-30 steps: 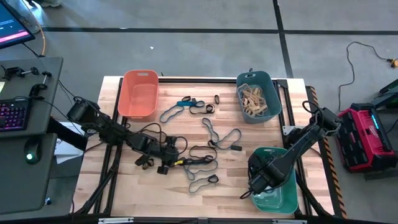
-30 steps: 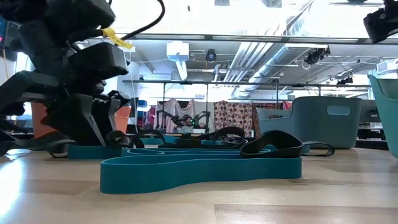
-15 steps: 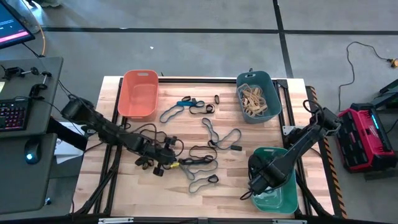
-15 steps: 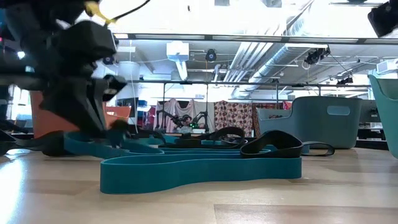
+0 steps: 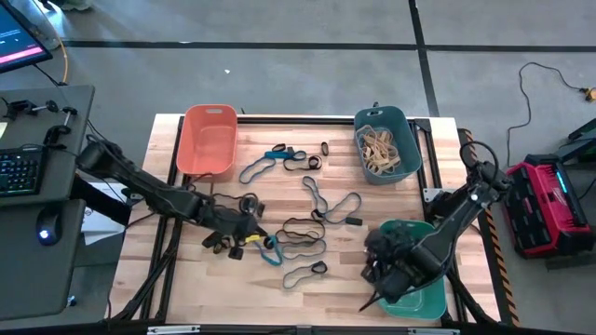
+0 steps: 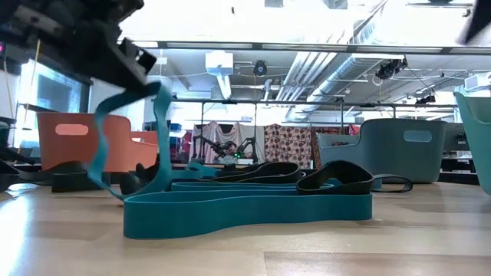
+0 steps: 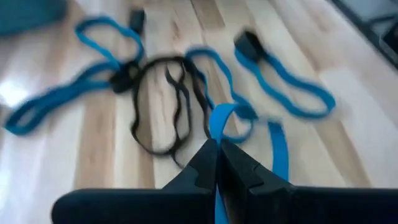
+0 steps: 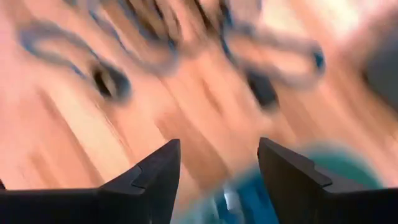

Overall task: Sort rubber bands into baskets
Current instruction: Put the blue rubber band into the green bin

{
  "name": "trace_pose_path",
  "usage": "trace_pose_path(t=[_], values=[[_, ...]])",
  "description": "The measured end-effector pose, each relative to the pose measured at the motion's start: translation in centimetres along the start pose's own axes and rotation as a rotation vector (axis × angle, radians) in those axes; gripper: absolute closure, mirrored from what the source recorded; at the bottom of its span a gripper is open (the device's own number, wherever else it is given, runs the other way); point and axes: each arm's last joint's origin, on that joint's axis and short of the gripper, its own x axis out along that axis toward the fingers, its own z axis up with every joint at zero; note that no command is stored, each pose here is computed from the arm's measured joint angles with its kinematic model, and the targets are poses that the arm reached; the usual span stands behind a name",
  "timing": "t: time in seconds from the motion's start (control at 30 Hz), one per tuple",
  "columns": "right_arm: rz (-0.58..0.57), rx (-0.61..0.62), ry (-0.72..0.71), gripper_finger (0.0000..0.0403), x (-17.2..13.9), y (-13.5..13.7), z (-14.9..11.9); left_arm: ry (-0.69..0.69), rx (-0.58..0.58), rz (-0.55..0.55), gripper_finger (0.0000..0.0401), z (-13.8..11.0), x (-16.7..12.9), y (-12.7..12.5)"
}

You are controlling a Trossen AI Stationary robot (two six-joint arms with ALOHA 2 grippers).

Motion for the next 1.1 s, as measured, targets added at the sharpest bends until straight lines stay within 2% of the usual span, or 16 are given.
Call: trace_pose_path(t=[0.1,0.2,0.5,0.63,0.8,0.97,1.1], values=[[0.02,-0.061,-0.209,0.0198,0.2,0.6,1.4,-0.074,0.008,0.055,0.04,0.8,-0.2,0.3],[0.018,-0.067,-0.361,0.0198,0.7,1.1,3.2,-0.145,0.018,0.116,0.04,1.5,-0.2,0.9],[0.075,-0.132,-0.565,0.0198,1.8,2.1,9.1,-0.302,-0.033,0.177,0.04,3.1,-0.3,2.4],[0.1,-0.122,-0.585,0.0198,2.2,1.9,11.0,-0.348,-0.046,0.182,0.04,3.5,-0.4,2.6],[0.072,-0.143,-0.582,0.0198,4.0,1.8,12.5,-0.395,-0.044,0.192,0.04,3.9,-0.6,2.6],[0.179,-0.188,-0.586,0.0198,6.6,3.3,14.2,-0.402,-0.05,0.223,0.04,4.0,-0.7,2.7],[0.186,-0.174,-0.597,0.0198,8.2,3.7,15.0,-0.404,-0.051,0.224,0.04,4.0,-0.7,2.7]])
